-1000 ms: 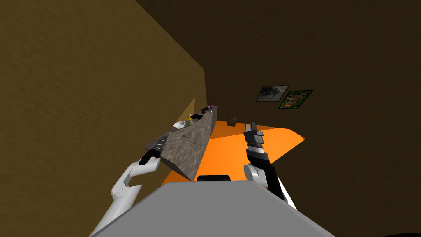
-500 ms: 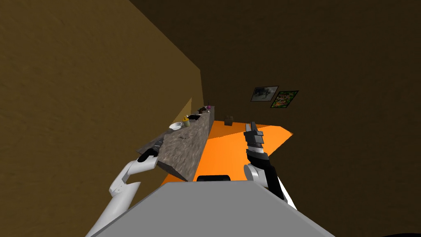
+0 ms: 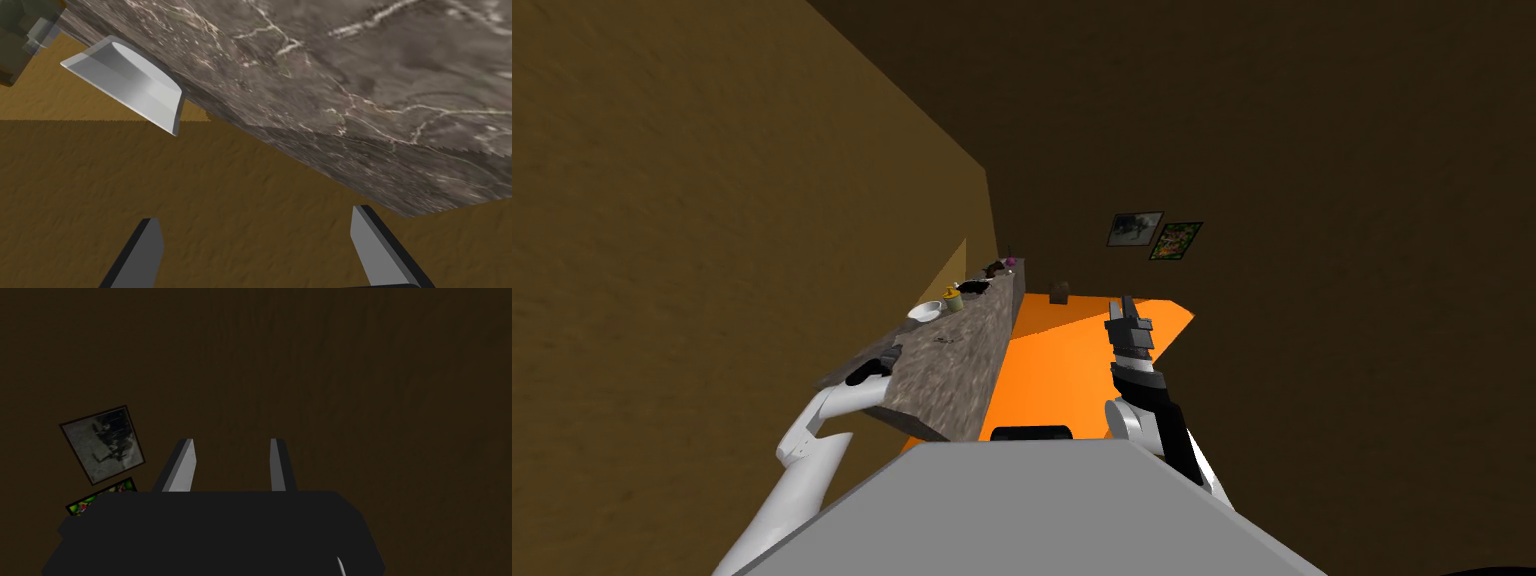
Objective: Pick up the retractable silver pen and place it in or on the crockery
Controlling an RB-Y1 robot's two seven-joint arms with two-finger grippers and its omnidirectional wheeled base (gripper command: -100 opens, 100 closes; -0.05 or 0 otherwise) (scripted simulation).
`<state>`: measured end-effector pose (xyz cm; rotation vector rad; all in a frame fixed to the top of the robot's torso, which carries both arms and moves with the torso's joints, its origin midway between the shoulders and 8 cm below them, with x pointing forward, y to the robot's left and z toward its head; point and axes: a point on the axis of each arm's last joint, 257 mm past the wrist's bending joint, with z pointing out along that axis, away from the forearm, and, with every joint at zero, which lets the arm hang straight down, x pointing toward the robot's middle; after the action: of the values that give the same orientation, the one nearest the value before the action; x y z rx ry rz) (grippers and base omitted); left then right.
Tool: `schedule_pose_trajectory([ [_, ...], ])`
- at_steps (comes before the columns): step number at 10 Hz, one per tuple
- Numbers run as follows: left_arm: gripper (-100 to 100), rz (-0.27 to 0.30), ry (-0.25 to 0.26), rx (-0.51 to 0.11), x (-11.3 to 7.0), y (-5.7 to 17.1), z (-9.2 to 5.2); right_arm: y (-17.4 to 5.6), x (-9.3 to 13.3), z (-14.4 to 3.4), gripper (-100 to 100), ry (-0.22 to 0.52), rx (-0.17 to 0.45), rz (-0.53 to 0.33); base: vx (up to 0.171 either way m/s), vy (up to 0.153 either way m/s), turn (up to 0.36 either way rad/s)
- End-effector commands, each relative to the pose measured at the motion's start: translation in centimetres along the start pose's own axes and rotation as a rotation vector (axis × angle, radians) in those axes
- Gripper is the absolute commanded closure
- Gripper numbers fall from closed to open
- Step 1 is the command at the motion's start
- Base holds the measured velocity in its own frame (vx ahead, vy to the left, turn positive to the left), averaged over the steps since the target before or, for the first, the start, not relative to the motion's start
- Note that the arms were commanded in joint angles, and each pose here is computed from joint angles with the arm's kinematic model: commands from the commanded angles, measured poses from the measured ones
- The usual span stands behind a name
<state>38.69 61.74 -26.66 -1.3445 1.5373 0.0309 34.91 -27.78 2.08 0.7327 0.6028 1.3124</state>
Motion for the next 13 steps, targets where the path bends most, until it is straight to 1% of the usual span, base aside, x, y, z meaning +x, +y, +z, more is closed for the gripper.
schedule_pose_trajectory([
  [1, -100, 0.000, 0.009, -0.031, 0.0, 0.8, 0.2, 0.0, 0.0, 0.0, 0, 0.000, 0.000, 0.000, 0.003, -0.003, 0.021],
  [2, -100, -0.002, 0.014, -0.085, -0.6, 2.1, 0.8, 0.0, 0.0, 0.0, 0, 0.000, 0.000, 0.000, 0.010, -0.018, -0.209],
  [3, -100, -0.002, 0.019, -0.100, -0.5, 2.4, 0.8, 0.0, 0.0, 0.0, 0, 0.000, 0.000, 0.000, 0.014, -0.013, -0.117],
  [4, -100, -0.005, 0.023, -0.142, -1.1, 3.4, 1.2, 0.0, 0.0, 0.0, 0, 0.000, 0.000, 0.000, 0.022, -0.020, -0.143],
  [5, -100, -0.005, 0.031, -0.165, -0.9, 4.0, 1.1, 0.0, 0.0, 0.0, 0, 0.000, 0.000, 0.000, 0.019, -0.016, -0.102],
  [6, -100, -0.009, 0.035, -0.201, -1.5, 4.7, 1.6, 0.0, 0.0, 0.0, 0, 0.000, 0.000, 0.000, 0.032, -0.024, -0.201],
  [7, -100, -0.010, 0.046, -0.230, -1.2, 5.4, 1.4, 0.0, 0.0, 0.0, 0, 0.000, 0.000, 0.000, 0.028, -0.014, -0.096],
  [8, -100, -0.014, 0.051, -0.265, -1.8, 6.1, 1.7, 0.0, 0.0, 0.0, 0, 0.000, 0.000, 0.000, 0.036, -0.022, -0.204],
  [9, -100, -0.015, 0.062, -0.291, -1.5, 6.8, 1.5, 0.0, 0.0, 0.0, 0, 0.000, 0.000, 0.000, 0.027, -0.016, -0.091],
  [10, -100, -0.019, 0.069, -0.327, -2.0, 7.4, 1.7, 0.0, 0.0, 0.0, 0, 0.000, 0.000, 0.000, 0.031, -0.023, -0.188],
  [11, -100, -0.020, 0.078, -0.350, -1.8, 8.0, 1.5, 0.0, 0.0, 0.0, 0, 0.000, 0.000, 0.000, 0.026, -0.014, -0.070],
  [12, -100, -0.025, 0.086, -0.384, -2.2, 8.6, 1.7, 0.0, 0.0, 0.0, 0, 0.000, 0.000, 0.000, 0.032, -0.018, -0.146],
  [13, -100, -0.026, 0.096, -0.406, -2.0, 9.1, 1.4, 0.0, 0.0, 0.0, 0, 0.000, 0.000, 0.000, 0.031, -0.016, -0.069],
])
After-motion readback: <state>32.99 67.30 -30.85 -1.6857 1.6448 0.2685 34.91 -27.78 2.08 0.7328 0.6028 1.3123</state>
